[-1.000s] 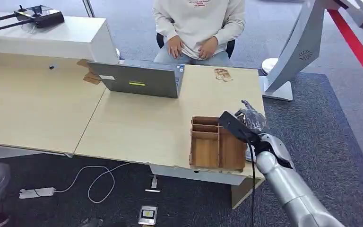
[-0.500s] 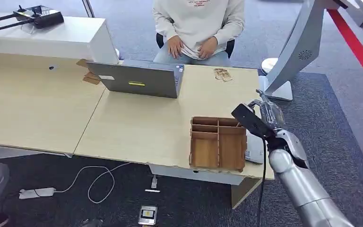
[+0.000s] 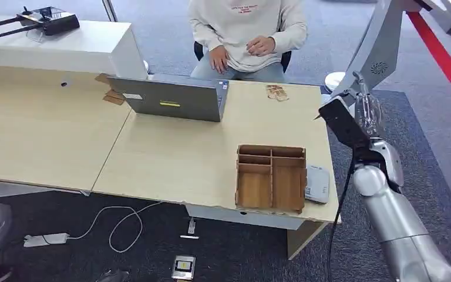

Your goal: Pass the card to the sensor for recognition and then transmit it.

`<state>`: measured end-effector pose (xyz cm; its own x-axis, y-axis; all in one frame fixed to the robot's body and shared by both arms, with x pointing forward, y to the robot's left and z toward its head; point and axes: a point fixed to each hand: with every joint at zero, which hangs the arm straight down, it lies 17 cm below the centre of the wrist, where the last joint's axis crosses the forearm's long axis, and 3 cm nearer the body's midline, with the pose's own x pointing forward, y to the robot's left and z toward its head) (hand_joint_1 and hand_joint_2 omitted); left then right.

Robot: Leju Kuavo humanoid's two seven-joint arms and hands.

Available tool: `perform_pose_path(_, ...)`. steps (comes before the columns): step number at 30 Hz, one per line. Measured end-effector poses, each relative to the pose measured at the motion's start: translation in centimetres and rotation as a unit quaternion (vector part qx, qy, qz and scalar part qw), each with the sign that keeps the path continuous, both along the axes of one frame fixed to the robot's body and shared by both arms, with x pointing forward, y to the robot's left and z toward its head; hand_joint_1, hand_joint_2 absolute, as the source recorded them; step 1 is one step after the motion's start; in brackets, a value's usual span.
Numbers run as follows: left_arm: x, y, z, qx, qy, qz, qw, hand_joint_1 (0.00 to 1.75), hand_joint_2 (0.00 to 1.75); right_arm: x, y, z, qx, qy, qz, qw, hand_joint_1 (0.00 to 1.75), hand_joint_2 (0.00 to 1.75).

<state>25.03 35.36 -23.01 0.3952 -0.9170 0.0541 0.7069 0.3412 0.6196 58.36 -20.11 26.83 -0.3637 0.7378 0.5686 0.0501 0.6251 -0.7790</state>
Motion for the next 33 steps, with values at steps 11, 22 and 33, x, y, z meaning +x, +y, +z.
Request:
perform_pose_path(11,2.3,-1.2,0.8,0.007,-0.005,-0.037,0.999,0.00,0.00,2.3,7.8,6.9,-0.065,-0.060,0.078,0.993,1.75,1.75)
perform_pose_path(22,3.7,-2.3,1.4,0.006,-0.009,-0.058,0.998,0.00,0.00,2.9,15.3,3.2,-0.102,0.007,0.110,0.989,1.75,1.75)
perform_pose_path(33,3.6,-2.6,1.3,0.007,-0.004,-0.067,0.998,0.00,0.00,2.9,15.2,-0.6,-0.117,0.052,0.104,0.986,1.75,1.75)
